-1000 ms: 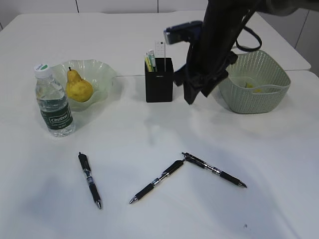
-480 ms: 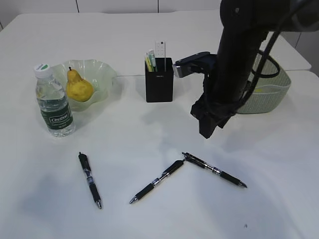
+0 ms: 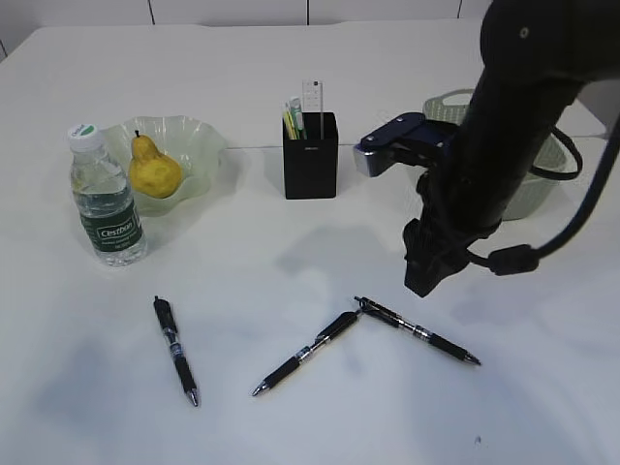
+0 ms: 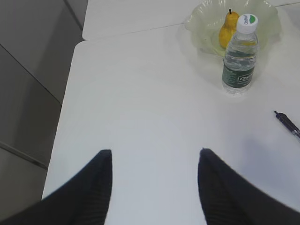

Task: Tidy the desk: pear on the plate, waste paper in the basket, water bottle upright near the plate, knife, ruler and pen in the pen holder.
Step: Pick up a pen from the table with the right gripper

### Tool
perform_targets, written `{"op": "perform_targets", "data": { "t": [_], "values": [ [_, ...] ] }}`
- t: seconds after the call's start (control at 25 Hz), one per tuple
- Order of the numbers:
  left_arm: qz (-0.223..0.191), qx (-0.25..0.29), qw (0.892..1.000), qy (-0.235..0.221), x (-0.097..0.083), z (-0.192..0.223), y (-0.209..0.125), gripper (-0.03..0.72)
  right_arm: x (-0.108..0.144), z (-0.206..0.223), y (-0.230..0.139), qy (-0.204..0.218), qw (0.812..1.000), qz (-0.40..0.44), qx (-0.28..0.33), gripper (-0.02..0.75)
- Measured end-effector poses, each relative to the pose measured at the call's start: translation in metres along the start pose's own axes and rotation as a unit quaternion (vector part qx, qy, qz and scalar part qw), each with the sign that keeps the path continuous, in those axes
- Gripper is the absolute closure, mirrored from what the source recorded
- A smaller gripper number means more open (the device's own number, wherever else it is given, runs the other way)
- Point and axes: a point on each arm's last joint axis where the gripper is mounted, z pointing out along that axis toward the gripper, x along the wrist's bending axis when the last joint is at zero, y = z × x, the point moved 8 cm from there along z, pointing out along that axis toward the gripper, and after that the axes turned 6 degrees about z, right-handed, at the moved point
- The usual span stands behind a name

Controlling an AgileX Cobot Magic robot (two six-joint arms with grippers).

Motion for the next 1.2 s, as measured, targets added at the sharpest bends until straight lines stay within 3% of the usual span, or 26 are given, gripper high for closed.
{"op": "perform_targets", "data": {
  "t": [0.44,0.76,1.2],
  "values": [
    [-0.002,0.0,1.0,0.0,0.0,0.0,0.0,0.277,-0.004,0.011,0.001,-0.019,0.999,-0.036,-0.03,0.331],
    [-0.003,0.0,1.0,0.0,0.0,0.0,0.0,0.277,-0.01,0.048,-0.002,-0.007,1.0,-0.03,0.004,0.331],
    [-0.003,0.001,1.0,-0.001,0.0,0.0,0.0,0.277,-0.015,0.064,-0.005,-0.011,0.999,-0.036,0.021,0.331]
  ]
}}
